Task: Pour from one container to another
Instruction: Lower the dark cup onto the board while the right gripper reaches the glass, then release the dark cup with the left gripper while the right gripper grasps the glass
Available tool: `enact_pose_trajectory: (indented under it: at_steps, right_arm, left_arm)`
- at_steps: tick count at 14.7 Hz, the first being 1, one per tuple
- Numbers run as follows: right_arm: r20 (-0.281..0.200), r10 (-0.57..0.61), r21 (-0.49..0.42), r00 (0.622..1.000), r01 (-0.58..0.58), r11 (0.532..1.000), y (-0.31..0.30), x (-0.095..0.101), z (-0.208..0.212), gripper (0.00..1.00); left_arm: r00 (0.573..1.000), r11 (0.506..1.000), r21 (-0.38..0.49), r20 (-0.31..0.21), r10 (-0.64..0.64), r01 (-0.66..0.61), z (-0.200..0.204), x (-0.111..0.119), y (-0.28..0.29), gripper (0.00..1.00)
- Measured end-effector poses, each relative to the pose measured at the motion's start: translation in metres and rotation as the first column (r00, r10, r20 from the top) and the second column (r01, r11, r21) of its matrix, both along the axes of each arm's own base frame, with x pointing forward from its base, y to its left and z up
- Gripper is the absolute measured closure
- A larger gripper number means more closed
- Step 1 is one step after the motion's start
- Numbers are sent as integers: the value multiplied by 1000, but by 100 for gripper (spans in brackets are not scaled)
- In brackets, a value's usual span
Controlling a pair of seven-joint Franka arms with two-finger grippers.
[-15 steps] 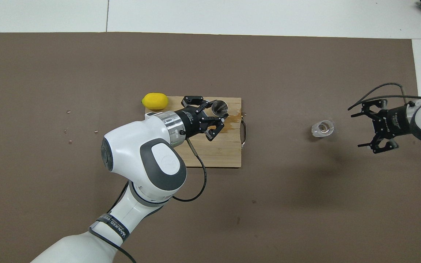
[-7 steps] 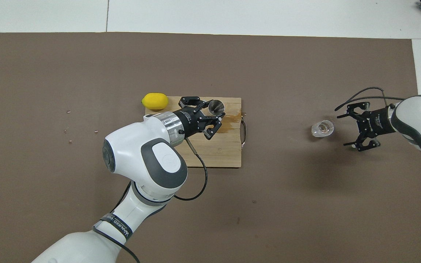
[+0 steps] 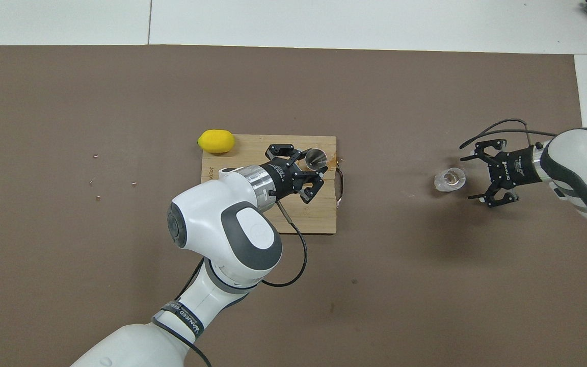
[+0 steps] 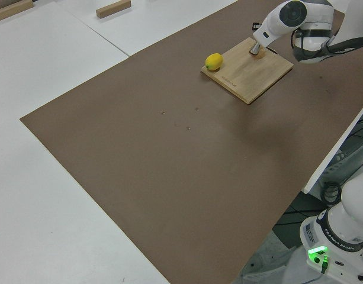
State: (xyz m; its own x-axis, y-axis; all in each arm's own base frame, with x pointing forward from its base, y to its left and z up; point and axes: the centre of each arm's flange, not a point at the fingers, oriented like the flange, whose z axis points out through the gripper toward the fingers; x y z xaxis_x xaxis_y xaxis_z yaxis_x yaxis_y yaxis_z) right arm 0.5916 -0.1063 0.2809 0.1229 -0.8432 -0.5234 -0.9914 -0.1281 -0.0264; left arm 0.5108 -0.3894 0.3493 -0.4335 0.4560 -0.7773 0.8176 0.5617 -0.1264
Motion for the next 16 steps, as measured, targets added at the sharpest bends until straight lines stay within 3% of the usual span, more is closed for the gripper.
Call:
enact_pose_trajectory:
  at_steps: [3, 4, 8, 13, 16]
  right_arm:
    - [-6, 2, 2, 1000, -2, 1000, 2, -2, -3, 0]
    - [-9, 3, 3, 1000, -3, 1000, 3, -3, -4, 0]
    - [-22, 14, 9, 1000, -14, 1000, 11, -6, -9, 0]
    - [-23, 5, 31, 1000, -4, 999, 20, -6, -12, 0]
    - [-21, -9, 46, 1000, 10, 999, 21, -6, -12, 0]
  left_arm:
    - [1000, 1000, 0, 1, 2, -2, 0, 0, 0, 50]
    - [1000, 1000, 1, 2, 2, -2, 0, 0, 0, 44]
    - [1000, 1000, 0, 7, 1, -1, 2, 1, 0, 0]
    - [998, 998, -50, 37, -43, 45, 33, 1, -6, 0]
    - [990, 985, -102, 55, -133, 138, 60, 18, 18, 0]
